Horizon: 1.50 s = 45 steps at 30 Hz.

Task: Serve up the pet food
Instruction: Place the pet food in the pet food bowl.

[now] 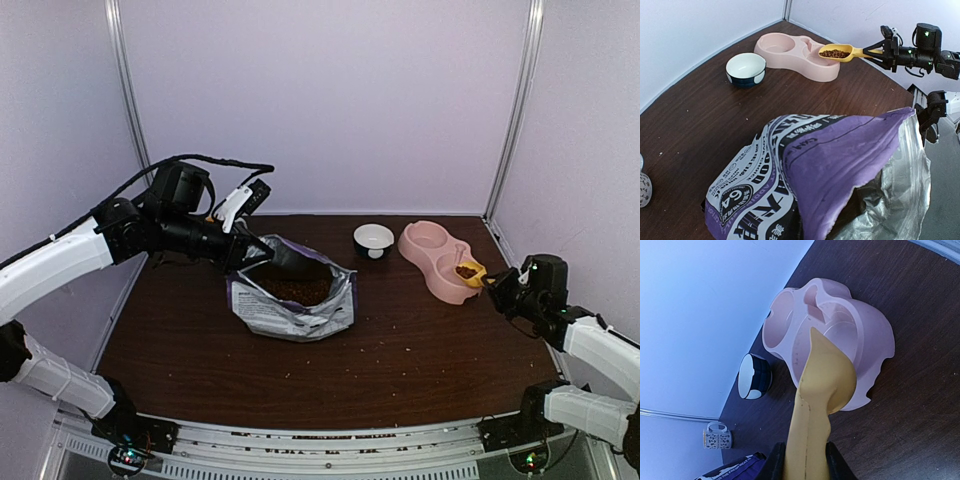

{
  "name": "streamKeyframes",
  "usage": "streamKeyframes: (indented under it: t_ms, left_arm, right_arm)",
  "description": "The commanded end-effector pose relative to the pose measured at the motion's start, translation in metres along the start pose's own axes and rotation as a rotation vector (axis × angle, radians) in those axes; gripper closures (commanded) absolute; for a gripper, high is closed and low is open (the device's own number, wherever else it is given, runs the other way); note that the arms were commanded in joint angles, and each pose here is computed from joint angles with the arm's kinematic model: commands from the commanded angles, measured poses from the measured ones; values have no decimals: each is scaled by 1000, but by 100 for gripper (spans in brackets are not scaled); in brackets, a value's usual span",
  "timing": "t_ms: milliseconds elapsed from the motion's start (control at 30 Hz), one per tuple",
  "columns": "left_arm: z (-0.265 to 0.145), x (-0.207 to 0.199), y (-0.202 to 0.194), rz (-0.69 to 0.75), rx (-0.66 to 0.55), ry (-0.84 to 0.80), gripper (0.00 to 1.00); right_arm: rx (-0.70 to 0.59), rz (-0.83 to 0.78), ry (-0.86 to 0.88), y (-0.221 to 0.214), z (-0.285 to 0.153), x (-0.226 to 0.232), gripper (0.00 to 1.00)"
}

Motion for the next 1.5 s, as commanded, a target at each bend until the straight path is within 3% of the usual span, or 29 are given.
streamKeyframes:
  t_ms: [0, 1467]
  left_arm:
    - [-12, 4, 27, 70, -139, 45, 100]
    - [-18, 3, 30, 73, -152, 46, 100]
  right_arm:
    - [-37, -52, -6, 8, -4, 12, 100]
    - [34, -331, -171, 18, -10, 44, 100]
Point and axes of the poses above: each gripper's point midway between its finger pads, its own z axis out along the fingers, its own x axis along the line the jaws close on, y = z × x, the point moved 8 cm from there along -z, back along the fingers, and after that the axes turned 15 degrees about z, right-handed, at the moved point
